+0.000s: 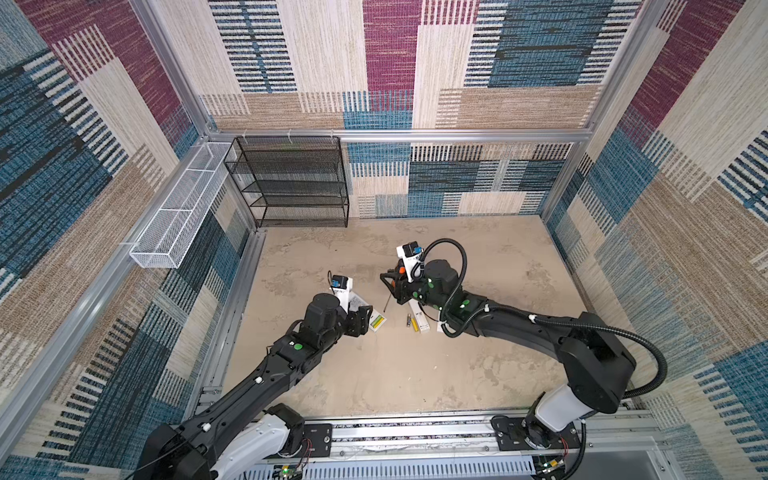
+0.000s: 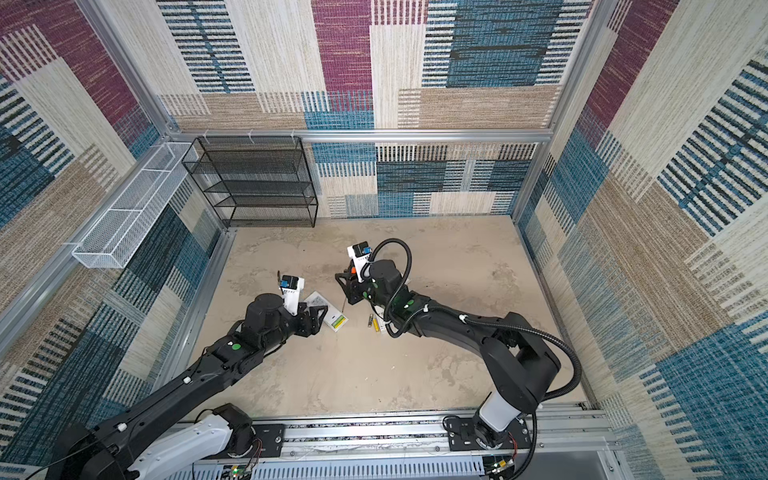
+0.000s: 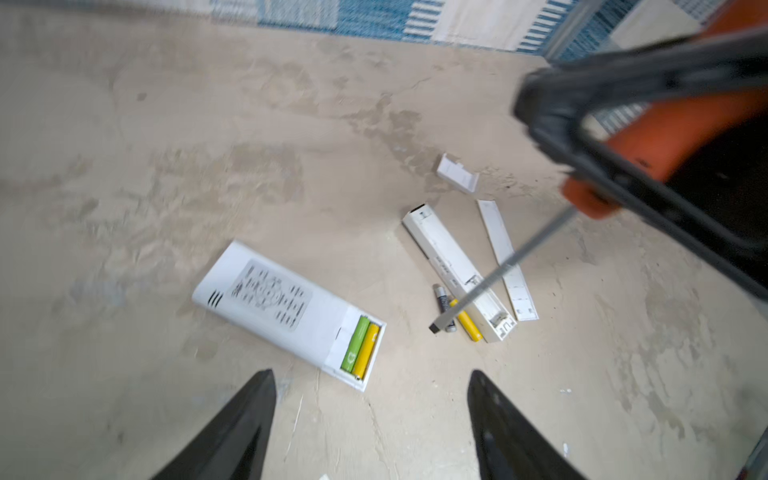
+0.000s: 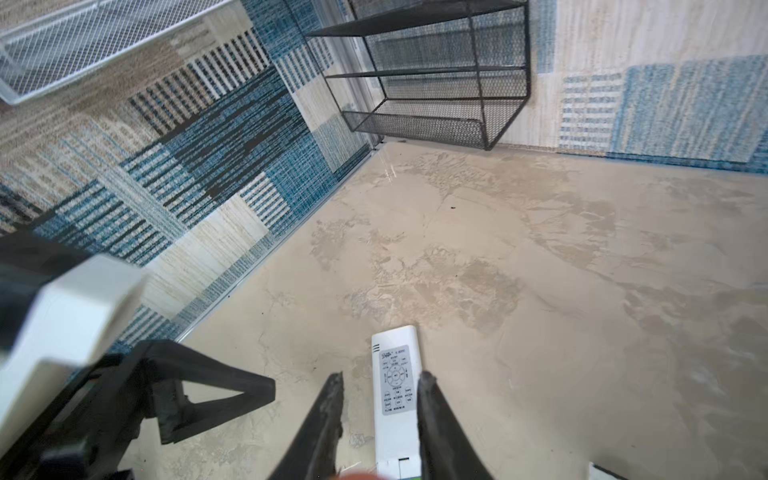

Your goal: Unload the batteries from the remote control

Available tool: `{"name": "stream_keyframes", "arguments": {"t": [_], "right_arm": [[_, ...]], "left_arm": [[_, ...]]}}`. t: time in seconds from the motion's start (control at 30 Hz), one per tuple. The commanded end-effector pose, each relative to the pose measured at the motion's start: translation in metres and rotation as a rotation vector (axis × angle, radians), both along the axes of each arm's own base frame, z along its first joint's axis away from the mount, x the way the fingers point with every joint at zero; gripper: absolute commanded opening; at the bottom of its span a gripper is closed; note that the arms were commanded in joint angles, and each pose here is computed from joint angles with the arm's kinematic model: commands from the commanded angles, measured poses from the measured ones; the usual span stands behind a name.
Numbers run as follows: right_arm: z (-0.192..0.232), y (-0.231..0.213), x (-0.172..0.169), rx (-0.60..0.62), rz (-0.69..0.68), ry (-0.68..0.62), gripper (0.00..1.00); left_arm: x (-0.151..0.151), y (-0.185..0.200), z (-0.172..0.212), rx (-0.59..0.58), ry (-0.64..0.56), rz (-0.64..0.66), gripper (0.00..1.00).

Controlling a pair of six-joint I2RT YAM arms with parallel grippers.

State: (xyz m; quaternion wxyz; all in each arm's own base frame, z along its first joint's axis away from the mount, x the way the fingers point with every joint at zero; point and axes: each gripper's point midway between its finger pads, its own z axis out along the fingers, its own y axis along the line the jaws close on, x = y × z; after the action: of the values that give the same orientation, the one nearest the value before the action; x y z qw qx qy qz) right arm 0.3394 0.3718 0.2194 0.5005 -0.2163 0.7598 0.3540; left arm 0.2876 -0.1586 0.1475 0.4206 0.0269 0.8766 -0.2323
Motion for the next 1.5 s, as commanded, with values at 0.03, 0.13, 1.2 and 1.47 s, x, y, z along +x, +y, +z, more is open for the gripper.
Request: {"name": "stream_keyframes", "arguments": {"t": [0.03,0.13,1.2,1.47], "right_arm": [[0.015,0.008,0.005,0.029,0.003,-0.168,0.00],[0.005,0.014,0.001,0.003,0.053,-0.205,0.00],[-0.041,0.026,0.010,-0.066,0.186,-0.214,0.00],[-0.048,0.027,0.011,-0.083,0.193,-0.207,0.00]], "left_arm": [[-0.004,-0.006,-0.023,-0.347,0.228,0.094,0.68],[0.002,-0.007,-0.037,-0.413,0.307,0.122,0.67],[0.028,-0.009,-0.102,-0.486,0.569,0.239,0.45],[0.029,-0.009,-0.105,-0.487,0.579,0.242,0.43]]}}
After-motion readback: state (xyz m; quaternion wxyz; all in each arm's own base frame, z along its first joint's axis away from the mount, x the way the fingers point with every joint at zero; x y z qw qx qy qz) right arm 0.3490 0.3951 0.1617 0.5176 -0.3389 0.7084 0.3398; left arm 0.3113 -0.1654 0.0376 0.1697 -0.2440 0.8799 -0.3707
